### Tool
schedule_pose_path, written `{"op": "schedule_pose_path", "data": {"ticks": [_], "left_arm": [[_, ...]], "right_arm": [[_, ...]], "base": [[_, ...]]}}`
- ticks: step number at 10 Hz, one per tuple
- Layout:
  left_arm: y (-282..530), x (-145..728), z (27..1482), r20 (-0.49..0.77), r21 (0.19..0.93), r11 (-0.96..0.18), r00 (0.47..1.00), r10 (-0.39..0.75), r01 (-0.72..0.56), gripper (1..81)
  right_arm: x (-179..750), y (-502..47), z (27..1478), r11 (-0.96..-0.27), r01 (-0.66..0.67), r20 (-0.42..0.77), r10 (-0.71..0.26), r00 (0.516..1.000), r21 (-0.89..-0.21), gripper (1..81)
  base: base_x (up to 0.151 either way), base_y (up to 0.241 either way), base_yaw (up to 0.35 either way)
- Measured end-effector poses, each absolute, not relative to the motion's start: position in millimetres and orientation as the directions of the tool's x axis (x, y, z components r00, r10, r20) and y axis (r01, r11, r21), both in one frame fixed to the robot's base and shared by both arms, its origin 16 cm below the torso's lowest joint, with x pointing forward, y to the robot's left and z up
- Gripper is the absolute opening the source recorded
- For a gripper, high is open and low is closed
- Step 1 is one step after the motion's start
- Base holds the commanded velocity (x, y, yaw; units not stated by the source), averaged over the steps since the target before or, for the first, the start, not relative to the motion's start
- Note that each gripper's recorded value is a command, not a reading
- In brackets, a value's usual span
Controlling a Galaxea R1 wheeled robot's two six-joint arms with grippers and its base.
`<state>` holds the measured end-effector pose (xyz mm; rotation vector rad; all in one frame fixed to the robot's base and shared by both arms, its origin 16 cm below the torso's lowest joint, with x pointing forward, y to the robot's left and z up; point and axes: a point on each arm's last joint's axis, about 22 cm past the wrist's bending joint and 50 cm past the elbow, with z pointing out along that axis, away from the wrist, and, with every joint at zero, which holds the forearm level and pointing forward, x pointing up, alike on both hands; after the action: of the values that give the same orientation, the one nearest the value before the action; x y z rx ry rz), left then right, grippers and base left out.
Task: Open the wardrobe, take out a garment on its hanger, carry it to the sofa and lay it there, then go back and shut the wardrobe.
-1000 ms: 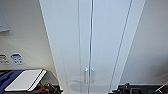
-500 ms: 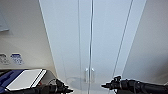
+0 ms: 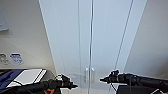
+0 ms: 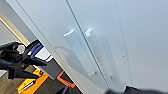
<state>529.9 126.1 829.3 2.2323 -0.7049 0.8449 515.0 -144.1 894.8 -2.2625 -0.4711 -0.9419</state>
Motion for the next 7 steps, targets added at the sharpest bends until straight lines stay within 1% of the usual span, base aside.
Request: {"op": "schedule_pose_path", "data": {"ticks": [4, 7], "left_arm": [[86, 541, 824, 0.718, 0.391, -0.635, 0.653, -0.242, -0.666, 81.1], [90, 556, 814, 0.711, 0.381, -0.665, 0.663, -0.234, -0.642, 81.1]], "right_arm": [[536, -115, 888, -0.733, 0.538, 0.733, 0.080, 0.676, -0.417, 81.1], [563, -100, 875, -0.754, 0.514, 0.731, 0.066, 0.680, -0.410, 81.1]], "base": [[0.000, 0.000, 0.000], [0.000, 0.000, 0.000]]}}
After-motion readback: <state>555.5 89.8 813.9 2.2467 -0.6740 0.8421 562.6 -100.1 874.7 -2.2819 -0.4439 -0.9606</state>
